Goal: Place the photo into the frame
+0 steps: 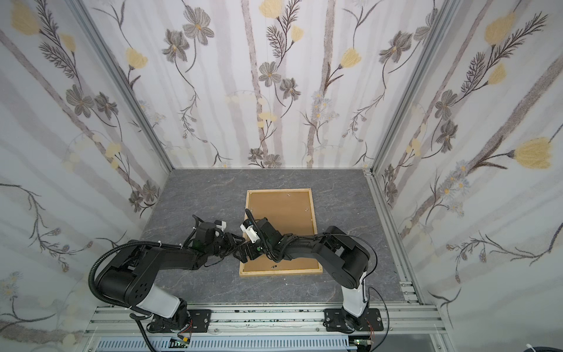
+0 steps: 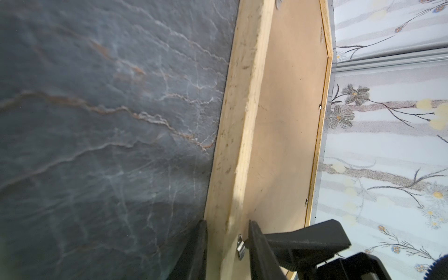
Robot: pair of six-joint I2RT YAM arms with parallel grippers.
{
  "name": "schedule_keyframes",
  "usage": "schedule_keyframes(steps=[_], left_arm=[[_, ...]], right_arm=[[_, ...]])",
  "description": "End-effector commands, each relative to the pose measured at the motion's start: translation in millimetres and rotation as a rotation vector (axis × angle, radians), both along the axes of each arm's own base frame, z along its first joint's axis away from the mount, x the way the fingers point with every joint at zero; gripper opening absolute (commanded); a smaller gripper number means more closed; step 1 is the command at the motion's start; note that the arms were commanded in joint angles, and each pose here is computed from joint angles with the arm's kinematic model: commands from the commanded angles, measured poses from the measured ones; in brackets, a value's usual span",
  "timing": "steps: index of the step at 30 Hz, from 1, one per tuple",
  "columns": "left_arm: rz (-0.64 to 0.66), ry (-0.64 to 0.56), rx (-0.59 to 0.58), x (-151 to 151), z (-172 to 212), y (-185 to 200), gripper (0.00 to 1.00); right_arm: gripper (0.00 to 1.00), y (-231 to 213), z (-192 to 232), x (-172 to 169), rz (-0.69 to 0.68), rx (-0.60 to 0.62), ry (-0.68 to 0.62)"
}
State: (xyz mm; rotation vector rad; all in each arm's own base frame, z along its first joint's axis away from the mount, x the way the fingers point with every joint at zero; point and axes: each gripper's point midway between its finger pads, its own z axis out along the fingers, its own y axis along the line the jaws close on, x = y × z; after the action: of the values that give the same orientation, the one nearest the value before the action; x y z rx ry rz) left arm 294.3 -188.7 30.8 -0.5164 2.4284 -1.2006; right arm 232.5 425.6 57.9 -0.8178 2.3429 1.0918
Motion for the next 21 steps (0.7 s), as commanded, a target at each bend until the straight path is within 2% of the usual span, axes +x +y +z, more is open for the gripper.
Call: schedule_keyframes(steps=[1, 21], left_arm=[[-0.002, -0.027, -0.024, 2.5, 6.0, -2.3, 0.28], [-0.007, -0.029, -0.038, -2.9, 8.2, -3.7, 0.25]], right_arm=[[1.00, 2.3, -6.9, -9.9, 0.023, 0.005, 0.053], [1.00, 3.3, 2.6, -4.4, -0.051, 0.106, 0.054]])
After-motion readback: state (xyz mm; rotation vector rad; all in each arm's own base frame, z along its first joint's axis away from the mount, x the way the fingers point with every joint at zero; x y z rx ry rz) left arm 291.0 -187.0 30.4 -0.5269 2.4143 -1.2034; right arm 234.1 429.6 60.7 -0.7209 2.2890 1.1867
